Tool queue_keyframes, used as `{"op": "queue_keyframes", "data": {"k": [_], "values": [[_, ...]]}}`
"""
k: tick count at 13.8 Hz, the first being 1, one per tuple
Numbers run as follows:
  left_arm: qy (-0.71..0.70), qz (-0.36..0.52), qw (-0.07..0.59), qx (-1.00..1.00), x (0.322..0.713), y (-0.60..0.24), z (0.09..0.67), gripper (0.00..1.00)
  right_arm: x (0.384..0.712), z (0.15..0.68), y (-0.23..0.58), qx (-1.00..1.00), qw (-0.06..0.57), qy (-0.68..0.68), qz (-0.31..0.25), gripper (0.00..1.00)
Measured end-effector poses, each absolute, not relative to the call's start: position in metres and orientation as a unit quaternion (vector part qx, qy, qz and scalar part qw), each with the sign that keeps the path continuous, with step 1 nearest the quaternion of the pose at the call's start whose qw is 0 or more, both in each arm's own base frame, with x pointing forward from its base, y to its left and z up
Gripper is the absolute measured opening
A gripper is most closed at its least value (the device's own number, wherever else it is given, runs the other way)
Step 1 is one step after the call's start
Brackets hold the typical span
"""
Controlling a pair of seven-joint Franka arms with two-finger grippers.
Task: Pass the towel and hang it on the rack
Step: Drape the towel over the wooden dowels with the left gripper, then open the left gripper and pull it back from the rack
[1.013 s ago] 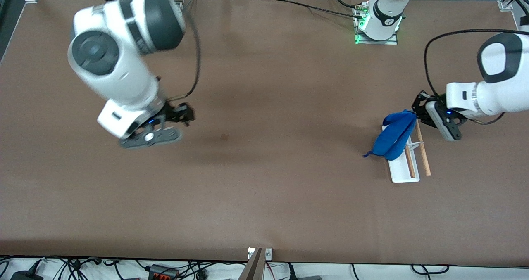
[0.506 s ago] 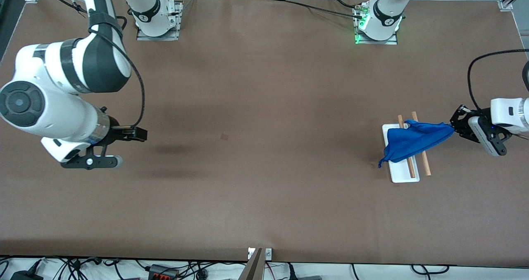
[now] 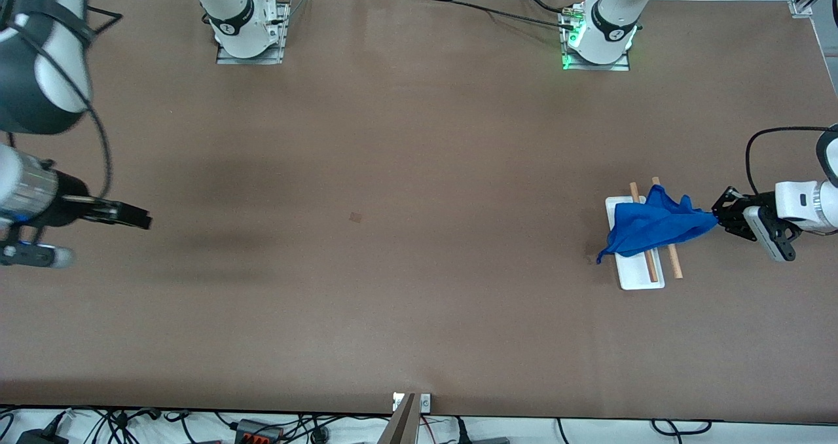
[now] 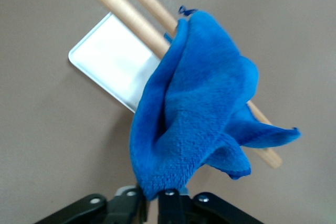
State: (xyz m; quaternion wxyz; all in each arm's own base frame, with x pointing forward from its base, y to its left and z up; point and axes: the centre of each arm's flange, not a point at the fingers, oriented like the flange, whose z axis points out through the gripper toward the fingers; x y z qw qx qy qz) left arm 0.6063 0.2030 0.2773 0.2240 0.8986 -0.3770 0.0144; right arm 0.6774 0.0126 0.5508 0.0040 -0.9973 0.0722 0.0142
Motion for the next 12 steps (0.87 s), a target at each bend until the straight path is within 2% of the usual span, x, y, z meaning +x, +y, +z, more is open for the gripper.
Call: {"op": "queue_keyframes", "data": {"k": [3,8,9,12], "values": [[-0.373,0.021,0.231,0.898,0.607,0.209,0.265,0.45,0.657,0.584,-0.022,-0.998,0.012,0.065,-0.001,1.00],[-0.378,0.028,0.227,0.897,0.615,0.209,0.279,0.95,0.635,0.593,-0.030,-0.999,-0.011,0.038,0.006,1.00],[-0.378,0.026,0.229,0.897,0.616,0.210,0.283,1.00,0.630,0.589,-0.027,-0.999,-0.015,0.034,0.010,1.00],[-0.378,0.014,0.240,0.894,0.614,0.218,0.293,1.00,0.606,0.578,-0.025,-0.999,-0.019,0.031,0.010,1.00]]}}
